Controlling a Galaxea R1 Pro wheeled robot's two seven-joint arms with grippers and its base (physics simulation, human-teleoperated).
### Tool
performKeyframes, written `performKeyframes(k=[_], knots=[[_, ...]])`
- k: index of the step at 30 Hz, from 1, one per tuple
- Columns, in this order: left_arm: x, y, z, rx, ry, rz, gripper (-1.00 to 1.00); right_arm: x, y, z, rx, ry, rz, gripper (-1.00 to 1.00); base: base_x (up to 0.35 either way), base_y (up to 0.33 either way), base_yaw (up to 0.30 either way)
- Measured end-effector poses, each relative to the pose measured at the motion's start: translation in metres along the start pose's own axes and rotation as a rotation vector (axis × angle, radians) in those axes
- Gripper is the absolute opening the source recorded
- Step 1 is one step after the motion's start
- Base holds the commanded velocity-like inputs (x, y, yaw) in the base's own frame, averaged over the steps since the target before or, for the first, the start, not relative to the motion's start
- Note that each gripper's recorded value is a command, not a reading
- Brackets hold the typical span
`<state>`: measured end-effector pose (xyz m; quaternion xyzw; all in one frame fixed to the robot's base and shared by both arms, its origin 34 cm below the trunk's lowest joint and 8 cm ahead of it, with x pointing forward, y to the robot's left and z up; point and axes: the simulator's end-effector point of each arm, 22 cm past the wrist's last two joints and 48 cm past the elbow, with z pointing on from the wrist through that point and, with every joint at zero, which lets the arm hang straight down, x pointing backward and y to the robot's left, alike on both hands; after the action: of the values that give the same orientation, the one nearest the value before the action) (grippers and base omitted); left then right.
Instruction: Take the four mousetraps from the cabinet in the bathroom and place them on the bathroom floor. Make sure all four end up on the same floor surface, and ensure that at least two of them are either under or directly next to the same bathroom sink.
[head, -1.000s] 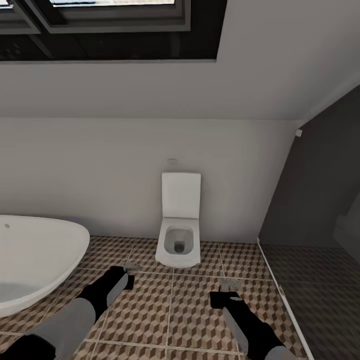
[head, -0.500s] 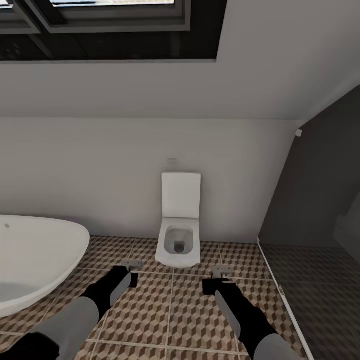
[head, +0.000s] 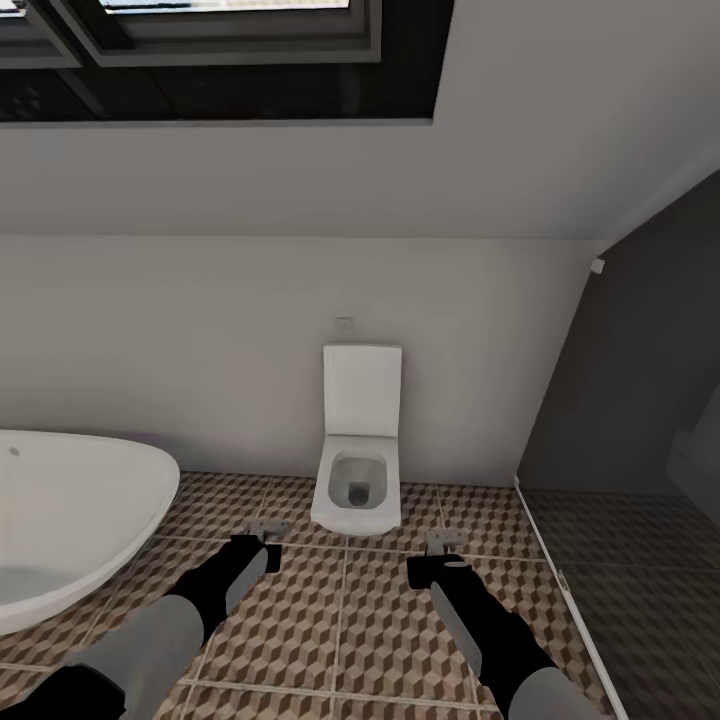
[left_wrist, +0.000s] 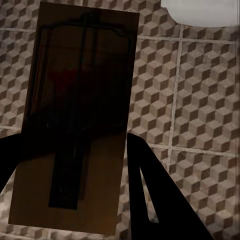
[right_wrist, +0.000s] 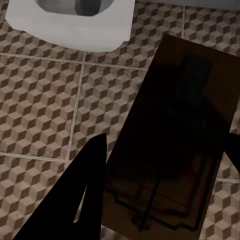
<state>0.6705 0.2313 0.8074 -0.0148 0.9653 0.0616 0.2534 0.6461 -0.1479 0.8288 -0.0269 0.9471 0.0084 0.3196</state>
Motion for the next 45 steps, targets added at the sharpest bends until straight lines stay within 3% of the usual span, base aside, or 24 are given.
performKeyframes(k=[5,16,45], knots=[[-0.002,-0.013,-0.002,0.018,-0.005,0.0,-1.0,-0.002,-0.002,0.0,0.005,-0.005,-0.009,-1.0,0.0,0.0,0.0],[-0.003,-0.016,-0.003,0.023,-0.007,0.0,-1.0,-0.023,-0.02,-0.006,0.026,-0.054,-0.013,-1.0,0.0,0.0,0.0],[0.014,-0.041,0.03,0.05,0.025,0.007,-1.0,-0.007,-0.022,0.028,0.025,-0.032,-0.011,-1.0,0.0,0.0,0.0]])
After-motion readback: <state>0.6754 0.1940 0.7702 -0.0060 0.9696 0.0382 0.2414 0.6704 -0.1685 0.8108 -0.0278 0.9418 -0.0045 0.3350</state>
